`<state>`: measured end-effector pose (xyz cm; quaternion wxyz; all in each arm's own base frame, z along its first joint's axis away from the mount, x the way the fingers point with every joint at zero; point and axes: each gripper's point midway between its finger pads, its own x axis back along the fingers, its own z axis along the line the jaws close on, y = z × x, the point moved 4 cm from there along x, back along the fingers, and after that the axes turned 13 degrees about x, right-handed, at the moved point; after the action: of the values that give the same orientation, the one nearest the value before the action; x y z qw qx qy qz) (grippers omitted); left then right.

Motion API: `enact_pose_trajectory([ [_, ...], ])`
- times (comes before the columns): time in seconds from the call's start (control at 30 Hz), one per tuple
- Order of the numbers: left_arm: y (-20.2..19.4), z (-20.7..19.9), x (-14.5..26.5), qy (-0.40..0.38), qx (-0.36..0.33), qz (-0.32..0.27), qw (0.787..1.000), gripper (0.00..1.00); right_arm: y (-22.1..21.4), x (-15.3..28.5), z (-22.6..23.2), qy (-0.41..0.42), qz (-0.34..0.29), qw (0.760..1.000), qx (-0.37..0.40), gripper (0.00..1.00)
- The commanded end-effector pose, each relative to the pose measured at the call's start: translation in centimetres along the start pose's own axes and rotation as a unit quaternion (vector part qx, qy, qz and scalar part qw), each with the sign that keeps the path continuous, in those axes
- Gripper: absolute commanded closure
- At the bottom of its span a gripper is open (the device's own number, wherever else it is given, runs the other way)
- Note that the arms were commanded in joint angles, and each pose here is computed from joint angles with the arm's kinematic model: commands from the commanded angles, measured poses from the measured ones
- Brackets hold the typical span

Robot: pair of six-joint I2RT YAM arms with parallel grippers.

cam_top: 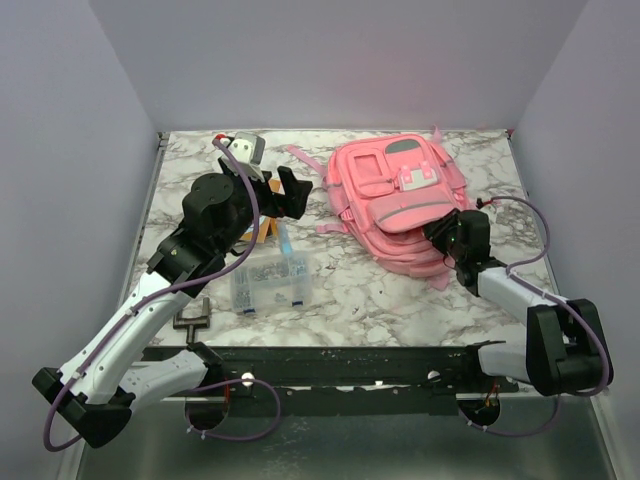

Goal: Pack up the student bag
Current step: Place the stationery in the student bag.

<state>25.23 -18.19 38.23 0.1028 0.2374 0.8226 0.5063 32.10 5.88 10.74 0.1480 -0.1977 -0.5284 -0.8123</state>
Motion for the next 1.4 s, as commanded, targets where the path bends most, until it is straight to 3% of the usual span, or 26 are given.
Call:
enact_pose_trajectory([
  [0.0,1.0,-0.1,0.1,0.007,-0.006,-0.014,1.000,0.02,2.1,-0.9,0.7,0.002,-0.061,0.993,-0.106,0.60],
  [0.17,1.1,-0.1,0.1,0.007,-0.006,-0.014,1.000,0.02,1.9,-0.5,0.4,-0.010,-0.055,0.992,-0.116,0.39],
  [0.37,1.2,-0.2,0.4,0.004,-0.003,-0.017,1.000,0.01,0.9,0.8,0.5,-0.001,-0.018,0.996,-0.085,0.30],
  [0.47,1.3,-0.2,0.4,0.003,-0.003,-0.016,1.000,0.02,0.1,1.9,0.1,-0.007,0.005,0.998,-0.062,0.33],
  [0.57,1.3,-0.4,0.5,-0.004,0.003,-0.015,1.000,0.01,-0.2,2.4,0.0,0.001,0.013,0.999,-0.034,0.42],
  [0.67,1.4,-0.4,0.5,-0.005,0.004,-0.015,1.000,0.02,-0.2,2.2,0.7,0.030,0.005,0.999,-0.035,0.65],
  [0.9,1.2,0.1,0.2,0.009,-0.002,-0.015,1.000,0.02,-0.8,0.1,1.1,0.032,0.013,0.995,-0.098,0.72],
  [1.03,1.0,0.1,0.0,0.010,-0.003,-0.012,1.000,0.01,0.2,-1.5,1.5,0.037,-0.018,0.993,-0.111,0.83],
  [1.2,1.1,0.2,0.2,0.011,-0.002,-0.014,1.000,0.02,1.3,-2.4,0.5,0.003,-0.063,0.992,-0.111,0.79],
  [1.37,1.3,0.1,0.3,0.010,-0.004,-0.017,1.000,0.02,0.3,-1.0,1.1,0.012,0.004,0.997,-0.071,0.65],
])
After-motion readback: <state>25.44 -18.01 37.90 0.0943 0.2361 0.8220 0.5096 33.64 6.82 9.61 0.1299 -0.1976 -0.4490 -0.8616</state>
